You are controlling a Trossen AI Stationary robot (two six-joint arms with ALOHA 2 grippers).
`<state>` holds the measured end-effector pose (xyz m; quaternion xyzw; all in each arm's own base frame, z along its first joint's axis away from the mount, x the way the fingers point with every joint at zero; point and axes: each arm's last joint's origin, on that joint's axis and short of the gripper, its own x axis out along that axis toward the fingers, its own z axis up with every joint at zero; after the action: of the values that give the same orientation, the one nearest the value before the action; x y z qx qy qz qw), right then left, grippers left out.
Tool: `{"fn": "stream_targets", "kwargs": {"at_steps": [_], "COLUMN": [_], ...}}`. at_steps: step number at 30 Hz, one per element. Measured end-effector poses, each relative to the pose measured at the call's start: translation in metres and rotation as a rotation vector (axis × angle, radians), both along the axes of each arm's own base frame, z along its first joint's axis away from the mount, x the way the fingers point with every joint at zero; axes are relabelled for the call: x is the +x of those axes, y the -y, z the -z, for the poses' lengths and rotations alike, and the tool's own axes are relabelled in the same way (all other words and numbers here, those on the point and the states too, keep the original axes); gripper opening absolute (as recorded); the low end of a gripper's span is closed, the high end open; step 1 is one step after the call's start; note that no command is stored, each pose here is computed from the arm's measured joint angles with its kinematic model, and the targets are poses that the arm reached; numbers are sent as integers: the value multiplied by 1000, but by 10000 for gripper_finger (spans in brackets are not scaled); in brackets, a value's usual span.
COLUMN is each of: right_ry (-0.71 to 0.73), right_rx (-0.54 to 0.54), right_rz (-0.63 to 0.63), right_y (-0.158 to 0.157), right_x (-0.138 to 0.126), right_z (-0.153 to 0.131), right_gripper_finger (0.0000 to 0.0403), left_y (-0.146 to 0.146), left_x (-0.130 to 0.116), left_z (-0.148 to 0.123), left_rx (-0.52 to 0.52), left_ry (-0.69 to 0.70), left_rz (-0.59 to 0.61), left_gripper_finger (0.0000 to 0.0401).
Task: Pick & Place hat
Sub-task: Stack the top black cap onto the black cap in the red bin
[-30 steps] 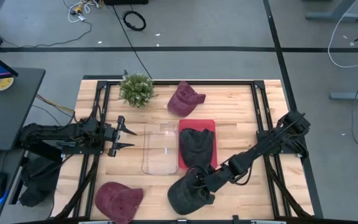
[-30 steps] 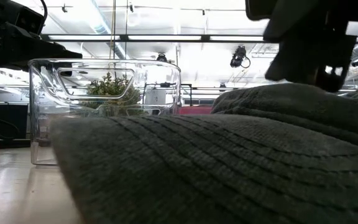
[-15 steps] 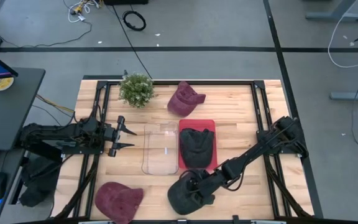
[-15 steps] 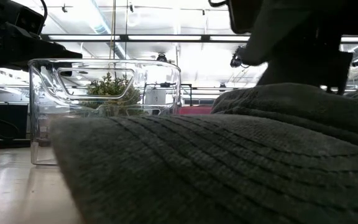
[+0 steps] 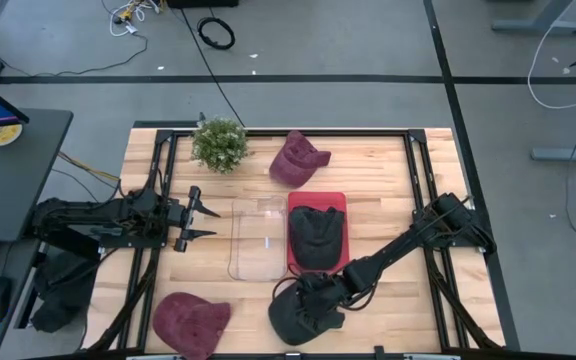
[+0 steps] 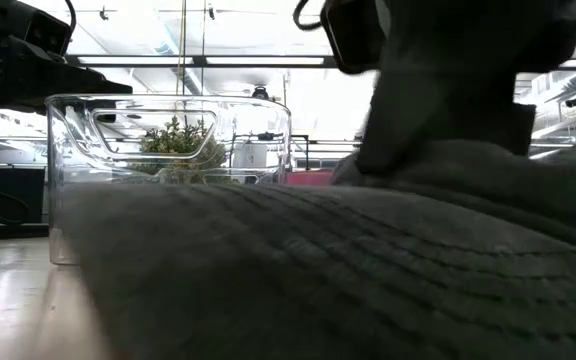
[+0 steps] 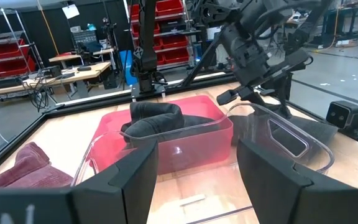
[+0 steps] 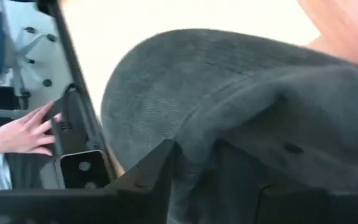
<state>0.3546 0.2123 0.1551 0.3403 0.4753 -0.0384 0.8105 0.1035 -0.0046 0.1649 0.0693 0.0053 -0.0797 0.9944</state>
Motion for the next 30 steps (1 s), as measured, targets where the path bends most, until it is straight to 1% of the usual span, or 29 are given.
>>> {"fn": "stream_targets", "kwargs": {"at_steps": [2, 4, 6, 7, 11, 15, 18, 24, 30], "right_ry": [-31, -52, -54, -48, -7, 20, 64, 175, 292], "right_rx": [1, 16, 24, 21, 30, 21, 15, -45, -109], "right_rz": [5, -16, -42, -56, -95, -123, -140, -202, -302], "right_y": [1, 1, 0, 0, -3, -3, -6, -9, -13], "right_x": [-2, -3, -3, -3, -1, -2, -6, -14, -26], "right_z": [1, 1, 1, 1, -1, -8, -20, -46, -73], "right_gripper_finger": [94, 61, 24, 14, 15, 6, 6, 4, 4], "left_y": [0, 0, 0, 0, 0, 0, 0, 0, 0], "left_x": [0, 0, 0, 0, 0, 0, 0, 0, 0], "left_z": [0, 0, 0, 0, 0, 0, 0, 0, 0], "left_rx": [0, 0, 0, 0, 0, 0, 0, 0, 0], "left_ry": [-1, 0, 0, 0, 0, 0, 0, 1, 1], "left_rz": [0, 0, 0, 0, 0, 0, 0, 0, 0], "left_gripper_finger": [222, 222, 222, 222, 222, 222, 222, 222, 222]}}
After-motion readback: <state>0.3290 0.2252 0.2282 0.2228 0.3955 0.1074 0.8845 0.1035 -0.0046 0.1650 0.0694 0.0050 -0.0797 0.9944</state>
